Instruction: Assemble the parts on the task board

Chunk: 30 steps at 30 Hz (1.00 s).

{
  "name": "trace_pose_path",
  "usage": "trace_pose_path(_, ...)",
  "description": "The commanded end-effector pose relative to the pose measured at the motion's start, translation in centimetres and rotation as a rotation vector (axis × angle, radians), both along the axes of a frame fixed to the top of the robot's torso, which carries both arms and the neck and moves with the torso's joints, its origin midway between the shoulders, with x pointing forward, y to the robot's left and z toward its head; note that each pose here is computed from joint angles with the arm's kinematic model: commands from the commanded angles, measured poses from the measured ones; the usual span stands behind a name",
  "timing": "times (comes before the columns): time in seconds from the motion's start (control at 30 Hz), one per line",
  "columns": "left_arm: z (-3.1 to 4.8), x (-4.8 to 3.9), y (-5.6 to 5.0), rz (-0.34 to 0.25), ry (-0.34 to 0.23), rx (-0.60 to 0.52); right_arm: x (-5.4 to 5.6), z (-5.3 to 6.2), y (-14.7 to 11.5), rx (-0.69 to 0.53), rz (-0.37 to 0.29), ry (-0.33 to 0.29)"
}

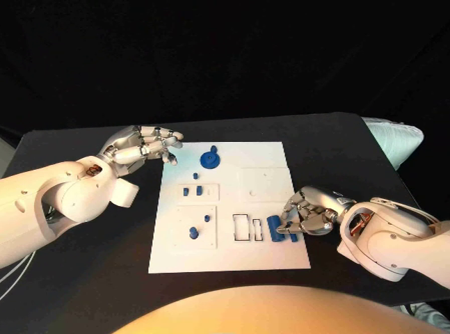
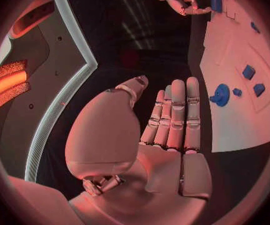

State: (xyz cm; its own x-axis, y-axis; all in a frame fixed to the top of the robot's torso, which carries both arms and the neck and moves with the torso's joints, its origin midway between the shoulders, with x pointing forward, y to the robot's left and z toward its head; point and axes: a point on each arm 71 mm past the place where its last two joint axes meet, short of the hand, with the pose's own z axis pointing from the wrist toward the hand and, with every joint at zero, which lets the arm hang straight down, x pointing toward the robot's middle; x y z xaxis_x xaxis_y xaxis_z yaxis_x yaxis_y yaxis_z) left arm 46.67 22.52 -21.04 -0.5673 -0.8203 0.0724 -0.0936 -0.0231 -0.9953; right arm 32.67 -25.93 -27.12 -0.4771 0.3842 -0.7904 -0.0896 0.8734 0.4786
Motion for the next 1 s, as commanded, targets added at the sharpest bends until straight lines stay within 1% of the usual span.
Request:
trace_pose_path(0.03,-0.02,-0.09,-0.2,-0.009,-0.002,-0.002,0.0,-0.2,0.2,-0.042,-0.003,-0.021)
trace_pose_path(0.5,-0.08,-0.14,-0.2,-0.013,0.003,-0.001,-0.3,-1.2,1.4,-0.048,0.010,0.004)
trace_pose_path(0.77,-0.09,-0.20,-0.1,-0.015,0.008,0.001,-0.1,-1.9,1.4,-0.090,0.006,0.038)
trace_pose_path(1.0,-0.13,-0.24,-0.1,-0.016,0.012,0.008,-0.3,-2.6,2.0,-0.106,0.002,0.080)
